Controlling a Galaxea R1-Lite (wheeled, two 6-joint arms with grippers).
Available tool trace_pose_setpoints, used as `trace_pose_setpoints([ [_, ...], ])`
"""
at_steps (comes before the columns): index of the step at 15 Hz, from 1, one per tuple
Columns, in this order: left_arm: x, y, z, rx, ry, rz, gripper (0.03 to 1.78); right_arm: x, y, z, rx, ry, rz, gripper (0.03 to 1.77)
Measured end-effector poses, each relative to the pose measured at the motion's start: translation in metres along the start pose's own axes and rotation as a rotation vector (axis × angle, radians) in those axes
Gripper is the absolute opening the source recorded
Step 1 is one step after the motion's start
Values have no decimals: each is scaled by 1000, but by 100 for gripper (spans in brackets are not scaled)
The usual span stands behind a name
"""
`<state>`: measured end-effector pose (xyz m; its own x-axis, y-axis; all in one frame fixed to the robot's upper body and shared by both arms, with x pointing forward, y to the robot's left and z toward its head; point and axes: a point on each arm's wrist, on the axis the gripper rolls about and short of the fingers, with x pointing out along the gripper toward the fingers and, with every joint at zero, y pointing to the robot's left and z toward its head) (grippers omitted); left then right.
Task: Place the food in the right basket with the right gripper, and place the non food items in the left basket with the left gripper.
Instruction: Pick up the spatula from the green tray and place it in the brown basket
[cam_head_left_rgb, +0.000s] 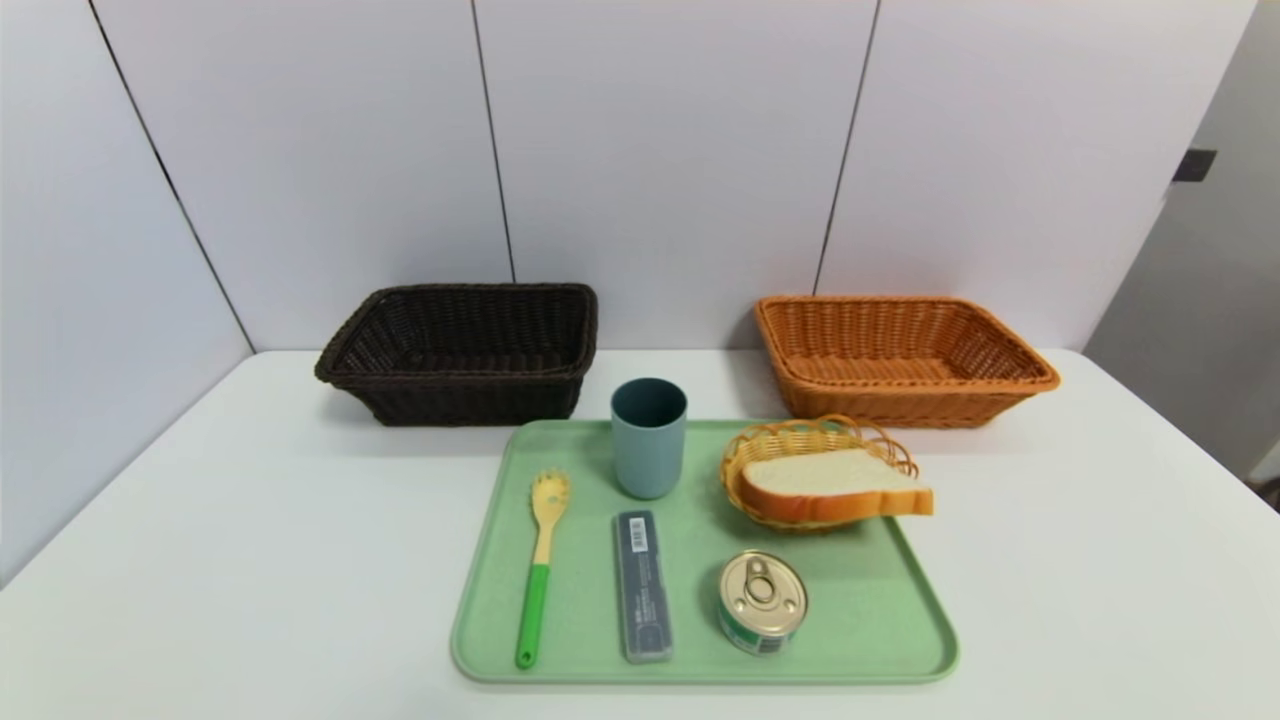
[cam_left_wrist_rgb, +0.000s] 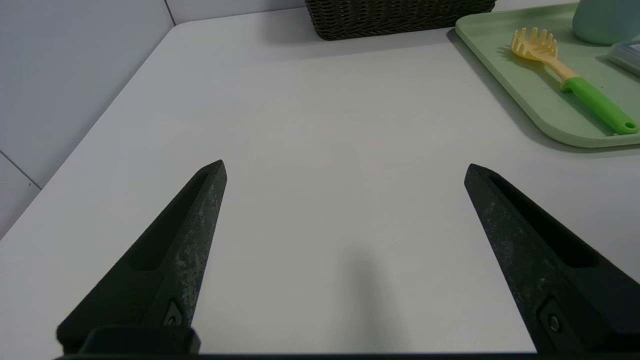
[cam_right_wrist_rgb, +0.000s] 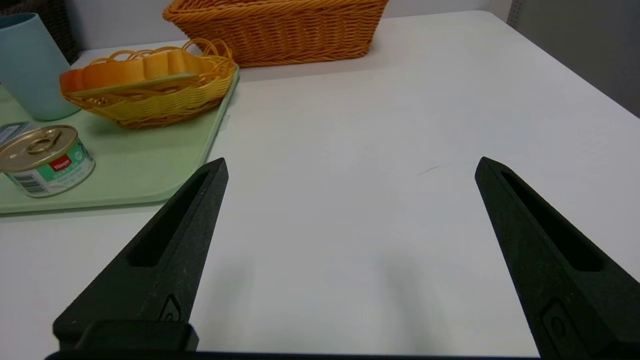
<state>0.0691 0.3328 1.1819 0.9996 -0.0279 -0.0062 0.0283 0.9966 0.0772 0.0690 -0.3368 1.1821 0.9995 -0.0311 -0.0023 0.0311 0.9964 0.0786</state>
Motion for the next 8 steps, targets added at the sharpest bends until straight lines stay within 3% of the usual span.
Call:
trace_pose_setpoints([
  [8,0,0,0,-12,-2,-1,169,0,0,0,-8,-2,7,171],
])
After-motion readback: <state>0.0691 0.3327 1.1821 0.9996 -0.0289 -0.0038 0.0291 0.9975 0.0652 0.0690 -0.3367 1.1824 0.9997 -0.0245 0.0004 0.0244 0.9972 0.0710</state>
